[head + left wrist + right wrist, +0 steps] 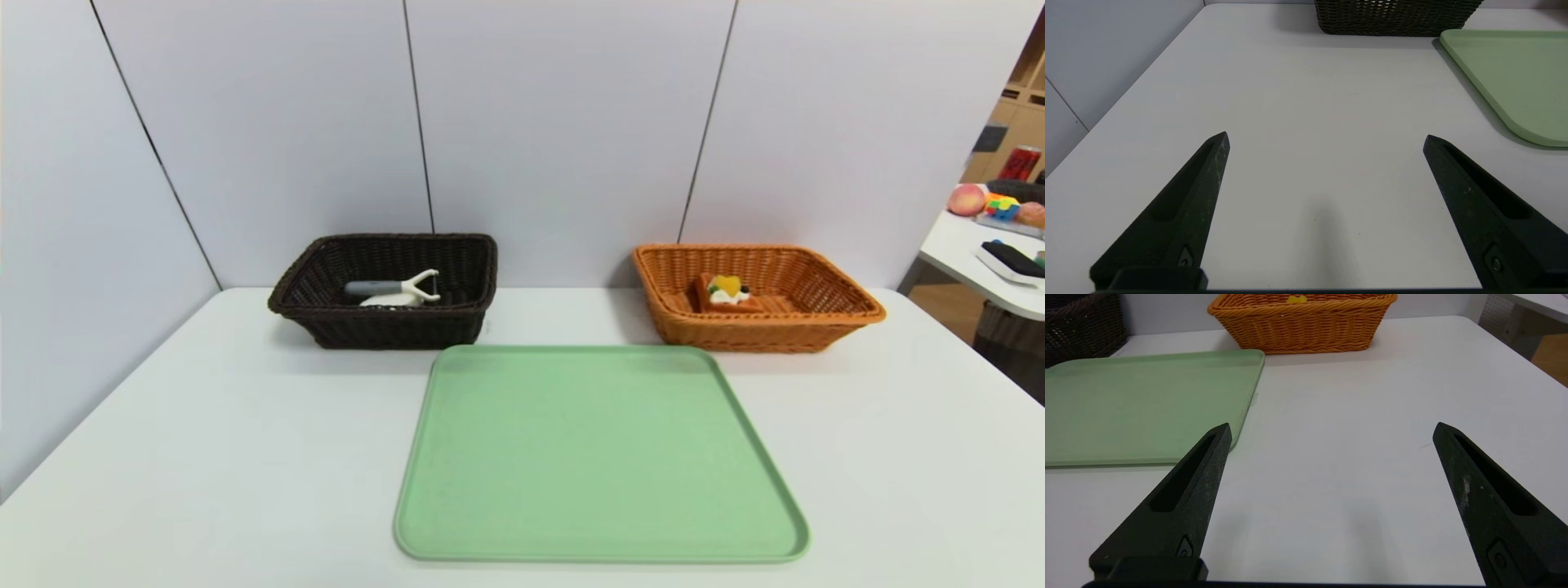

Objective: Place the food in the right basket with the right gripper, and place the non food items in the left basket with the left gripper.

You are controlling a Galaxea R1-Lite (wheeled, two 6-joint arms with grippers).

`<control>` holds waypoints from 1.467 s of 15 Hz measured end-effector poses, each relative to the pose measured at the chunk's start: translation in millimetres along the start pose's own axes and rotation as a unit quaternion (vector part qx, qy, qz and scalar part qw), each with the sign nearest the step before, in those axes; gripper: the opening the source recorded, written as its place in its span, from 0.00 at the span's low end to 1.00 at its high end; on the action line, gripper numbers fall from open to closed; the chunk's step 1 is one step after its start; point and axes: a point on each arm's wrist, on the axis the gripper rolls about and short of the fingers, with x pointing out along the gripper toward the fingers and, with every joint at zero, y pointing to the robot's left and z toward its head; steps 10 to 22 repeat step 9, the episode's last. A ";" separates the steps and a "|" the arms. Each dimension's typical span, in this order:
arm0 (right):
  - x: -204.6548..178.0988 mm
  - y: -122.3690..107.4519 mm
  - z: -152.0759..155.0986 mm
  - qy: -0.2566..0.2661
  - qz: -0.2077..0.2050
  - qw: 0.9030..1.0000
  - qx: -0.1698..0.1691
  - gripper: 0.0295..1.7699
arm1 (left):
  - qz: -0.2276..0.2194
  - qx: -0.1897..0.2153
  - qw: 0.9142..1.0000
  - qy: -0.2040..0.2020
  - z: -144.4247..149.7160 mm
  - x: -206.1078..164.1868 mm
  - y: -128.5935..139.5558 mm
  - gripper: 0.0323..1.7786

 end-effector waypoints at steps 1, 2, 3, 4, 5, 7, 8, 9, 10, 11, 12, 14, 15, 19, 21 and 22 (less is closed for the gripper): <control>0.0 0.0 0.2 -0.001 0.000 1.000 0.000 0.96 | 0.000 -0.001 1.000 0.000 0.0 0.0 0.0 0.95; 0.0 0.0 0.2 -0.001 0.000 1.000 0.000 0.96 | 0.000 -0.001 1.000 0.000 0.0 0.0 0.0 0.95; 0.0 0.0 0.1 0.000 0.000 1.000 0.001 0.96 | 0.000 -0.001 1.000 0.000 0.0 0.0 0.0 0.95; 0.0 0.0 0.0 0.000 0.000 1.000 0.001 0.96 | 0.000 -0.001 1.000 0.000 0.0 0.0 0.0 0.95; -0.1 0.0 0.3 0.000 0.000 1.000 0.001 0.96 | 0.000 -0.001 1.000 0.000 0.0 0.0 0.0 0.95; 0.0 0.0 0.7 -0.003 0.000 1.000 0.000 0.96 | 0.000 -0.001 1.000 0.000 0.0 0.0 0.0 0.95; 0.0 0.0 0.7 -0.003 0.000 1.000 0.000 0.96 | 0.000 -0.001 1.000 0.000 0.0 0.0 0.0 0.95; 0.0 0.0 0.7 -0.004 0.000 1.000 0.000 0.96 | 0.000 -0.001 1.000 0.000 0.0 0.0 0.0 0.95; 0.0 0.0 0.7 -0.004 0.000 1.000 0.000 0.96 | 0.000 -0.001 1.000 0.000 0.0 0.0 0.0 0.95; 0.0 0.0 0.7 -0.004 0.000 1.000 0.000 0.96 | 0.000 -0.001 1.000 0.000 0.0 0.0 0.0 0.95; 0.0 0.0 0.7 -0.004 0.000 1.000 0.000 0.96 | 0.000 -0.001 1.000 0.000 0.0 0.0 0.0 0.95; 0.0 0.0 0.7 -0.004 0.000 1.000 0.000 0.96 | 0.000 -0.001 1.000 0.000 0.0 0.0 0.0 0.95; 0.0 0.0 0.7 -0.004 0.000 1.000 0.000 0.96 | 0.000 -0.001 1.000 0.000 0.0 0.0 0.0 0.95; 0.0 0.0 0.7 -0.004 0.000 1.000 0.000 0.96 | 0.000 -0.001 1.000 0.000 0.0 0.0 0.0 0.95; 0.0 0.0 0.7 -0.004 0.000 1.000 0.000 0.96 | 0.000 -0.001 1.000 0.000 0.0 0.0 0.0 0.95; 0.0 0.0 0.7 -0.004 0.000 1.000 0.000 0.96 | 0.000 -0.001 1.000 0.000 0.0 0.0 0.0 0.95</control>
